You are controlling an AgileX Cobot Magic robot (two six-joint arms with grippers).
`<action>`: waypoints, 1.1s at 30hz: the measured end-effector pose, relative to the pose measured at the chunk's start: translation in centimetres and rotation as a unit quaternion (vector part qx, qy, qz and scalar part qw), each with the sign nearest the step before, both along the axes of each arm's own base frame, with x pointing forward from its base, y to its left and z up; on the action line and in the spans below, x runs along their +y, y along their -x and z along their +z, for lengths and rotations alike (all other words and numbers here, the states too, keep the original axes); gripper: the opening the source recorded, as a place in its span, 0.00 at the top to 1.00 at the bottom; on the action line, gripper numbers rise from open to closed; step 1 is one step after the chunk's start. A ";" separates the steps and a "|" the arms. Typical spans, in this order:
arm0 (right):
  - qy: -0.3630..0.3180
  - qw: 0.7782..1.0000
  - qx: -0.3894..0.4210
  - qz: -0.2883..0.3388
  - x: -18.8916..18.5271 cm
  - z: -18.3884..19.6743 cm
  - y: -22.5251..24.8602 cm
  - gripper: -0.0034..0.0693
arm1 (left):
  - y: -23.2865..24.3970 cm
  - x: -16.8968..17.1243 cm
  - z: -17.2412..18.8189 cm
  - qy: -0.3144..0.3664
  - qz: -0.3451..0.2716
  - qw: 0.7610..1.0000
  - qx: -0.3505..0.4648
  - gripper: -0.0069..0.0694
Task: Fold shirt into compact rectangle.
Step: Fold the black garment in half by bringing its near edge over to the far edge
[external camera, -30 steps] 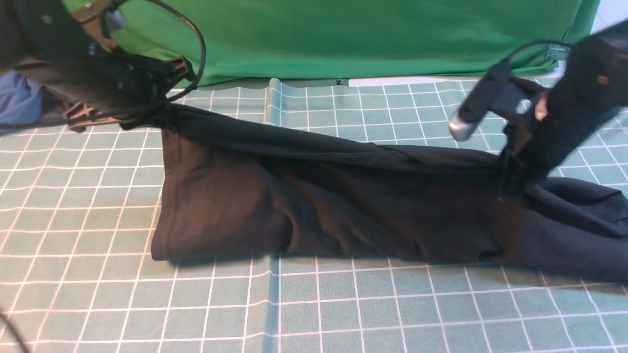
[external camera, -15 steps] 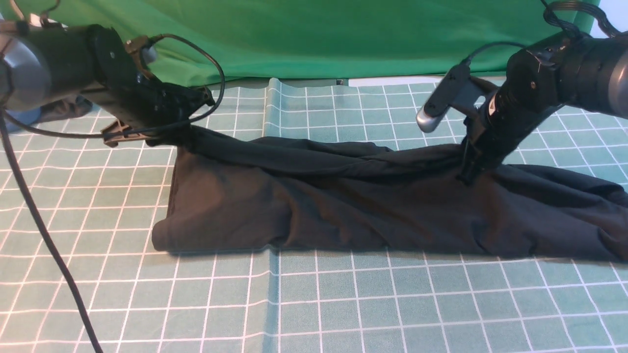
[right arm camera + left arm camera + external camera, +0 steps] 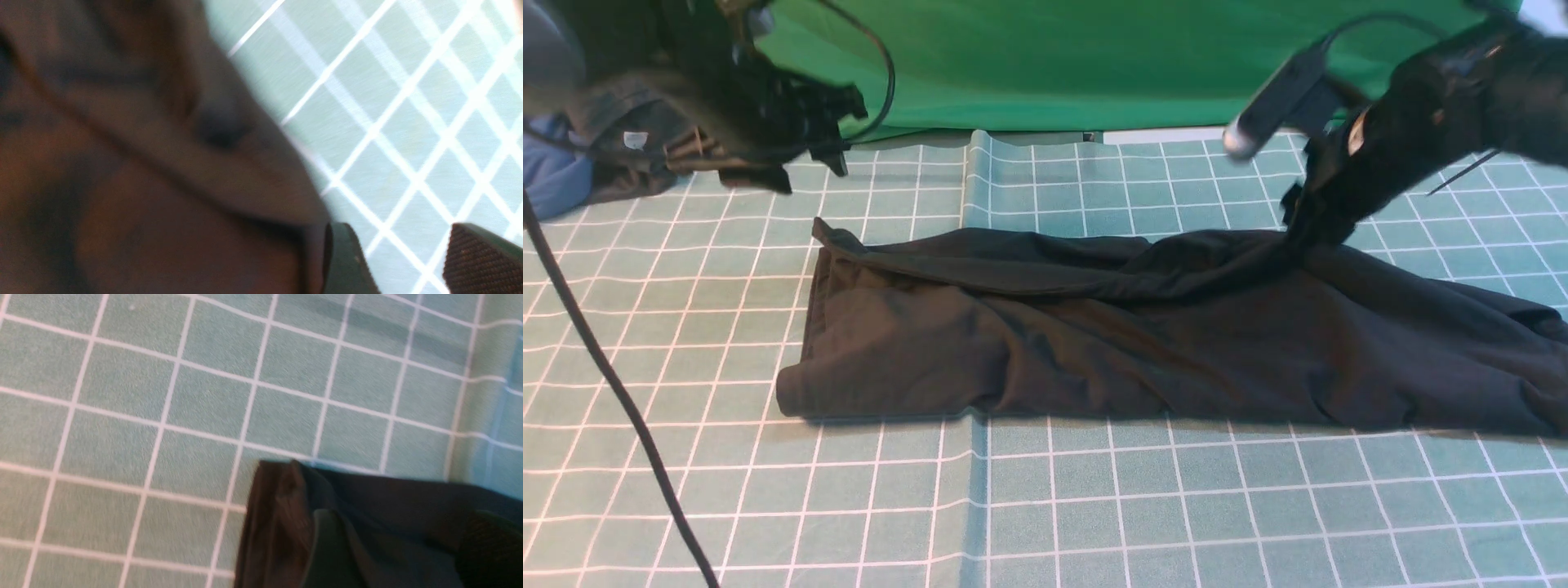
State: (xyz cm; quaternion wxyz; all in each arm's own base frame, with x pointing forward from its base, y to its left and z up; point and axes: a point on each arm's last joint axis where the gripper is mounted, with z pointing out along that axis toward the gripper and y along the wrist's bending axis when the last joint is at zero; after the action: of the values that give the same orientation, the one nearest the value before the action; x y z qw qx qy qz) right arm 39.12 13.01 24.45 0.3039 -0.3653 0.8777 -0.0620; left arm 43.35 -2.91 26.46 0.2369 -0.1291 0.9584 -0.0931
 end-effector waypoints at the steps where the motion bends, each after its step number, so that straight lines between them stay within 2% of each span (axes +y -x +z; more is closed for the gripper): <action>1: -0.010 1.000 -0.008 -0.010 -0.1 0.8 0.2 0.51 | 0.1 -0.5 0.5 0.004 -0.017 1.000 0.005 0.54; 4: -0.028 0.999 -0.017 -0.029 -0.3 2.3 0.7 0.55 | 0.6 -2.7 0.8 0.013 -0.075 0.997 0.020 0.76; 6: -0.042 0.998 -0.004 -0.041 -0.3 2.5 1.1 0.64 | 1.0 -4.3 0.7 0.014 -0.107 0.994 0.026 0.84; 7: -0.059 0.997 0.017 -0.049 -0.1 2.5 1.4 0.72 | 1.2 -5.5 0.7 0.015 -0.126 0.992 0.028 0.87; 8: -0.062 0.997 0.021 -0.051 -0.1 2.4 1.5 0.73 | 1.3 -5.7 0.7 0.015 -0.129 0.991 0.028 0.88; 9: -0.083 0.994 0.052 -0.054 0.3 2.2 1.9 0.82 | 1.6 -7.1 0.6 0.020 -0.145 0.989 0.031 0.89; 11: -0.118 0.986 0.109 -0.044 1.1 1.1 2.3 0.90 | 2.0 -8.9 0.1 0.027 -0.168 0.984 0.044 0.90; 12: -0.116 0.986 0.108 -0.042 1.1 1.1 2.3 0.90 | 2.0 -9.1 0.1 0.028 -0.171 0.984 0.045 0.90; 15: -0.156 0.972 0.171 -0.036 2.3 -1.4 2.1 0.92 | 2.5 -11.1 -1.9 0.028 -0.203 0.975 0.089 0.91; 21: -0.160 0.963 0.212 -0.048 3.0 -5.5 1.1 0.93 | 1.6 -12.1 -6.4 0.038 -0.215 0.967 0.132 0.90; 28: -0.169 0.966 0.185 -0.067 3.2 -8.0 -0.3 0.93 | 0.5 -12.2 -9.0 0.030 -0.205 0.971 0.122 0.90; 33: -0.187 0.973 0.105 -0.081 3.2 -8.2 -2.0 0.93 | -1.2 -12.2 -9.4 0.030 -0.167 0.984 0.048 0.90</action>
State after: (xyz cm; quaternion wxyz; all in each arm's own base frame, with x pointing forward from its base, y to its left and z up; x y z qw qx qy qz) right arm 41.07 16.23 16.24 0.2670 -0.2339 0.9275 0.1171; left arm 44.59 -15.11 17.07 0.1677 0.0216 0.9735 -0.1539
